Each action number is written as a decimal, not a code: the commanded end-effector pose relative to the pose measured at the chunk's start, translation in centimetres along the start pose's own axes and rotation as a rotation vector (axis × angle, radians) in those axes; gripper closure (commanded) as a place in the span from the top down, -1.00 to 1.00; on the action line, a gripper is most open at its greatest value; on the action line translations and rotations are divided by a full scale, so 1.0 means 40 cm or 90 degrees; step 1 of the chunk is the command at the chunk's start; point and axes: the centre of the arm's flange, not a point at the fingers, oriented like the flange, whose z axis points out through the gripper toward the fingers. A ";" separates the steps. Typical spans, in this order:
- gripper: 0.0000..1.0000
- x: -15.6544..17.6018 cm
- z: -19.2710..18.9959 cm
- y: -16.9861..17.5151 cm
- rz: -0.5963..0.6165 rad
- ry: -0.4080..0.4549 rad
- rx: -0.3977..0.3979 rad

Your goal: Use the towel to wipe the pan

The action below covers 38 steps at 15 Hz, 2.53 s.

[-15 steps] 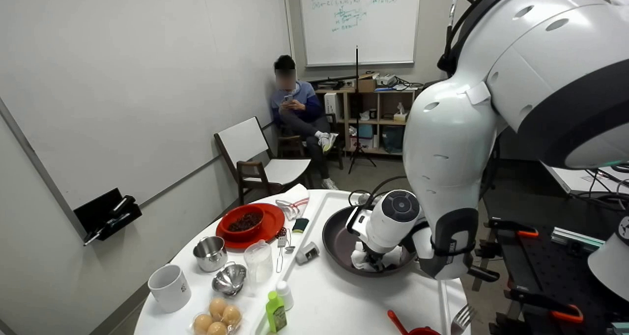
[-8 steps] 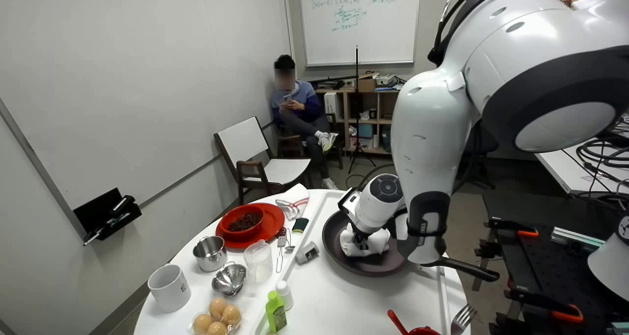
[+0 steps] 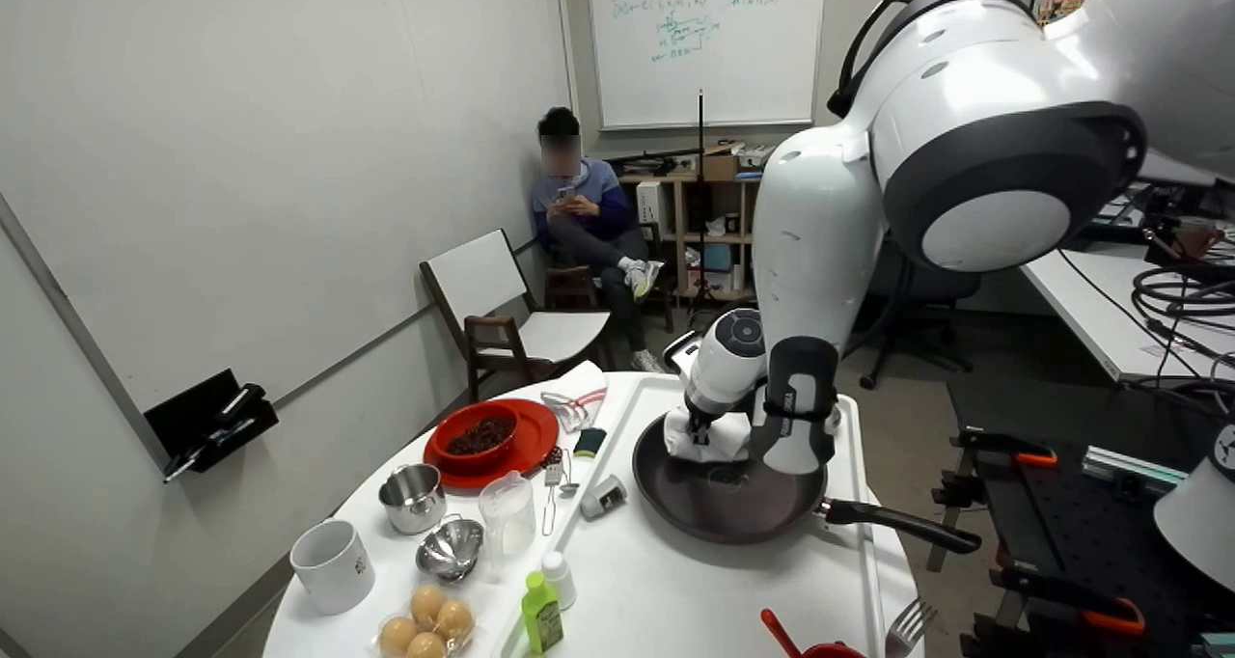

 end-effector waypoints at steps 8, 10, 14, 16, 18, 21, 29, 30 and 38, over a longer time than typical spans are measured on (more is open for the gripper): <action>-0.84 -0.171 0.095 0.118 0.047 -0.098 -0.034; -0.84 -0.169 0.087 0.106 0.047 -0.093 -0.026; -0.84 -0.154 0.072 0.058 0.043 -0.079 -0.009; -0.84 -0.142 0.064 0.036 0.042 -0.068 -0.004; -0.84 -0.125 0.056 0.020 0.045 -0.051 -0.004; -0.84 -0.099 0.049 0.013 0.048 -0.036 -0.007; -0.84 -0.013 0.031 -0.024 0.052 0.014 -0.021; -0.84 -0.001 0.030 -0.034 0.049 0.015 -0.021; -0.84 0.008 0.014 -0.115 0.014 0.018 -0.009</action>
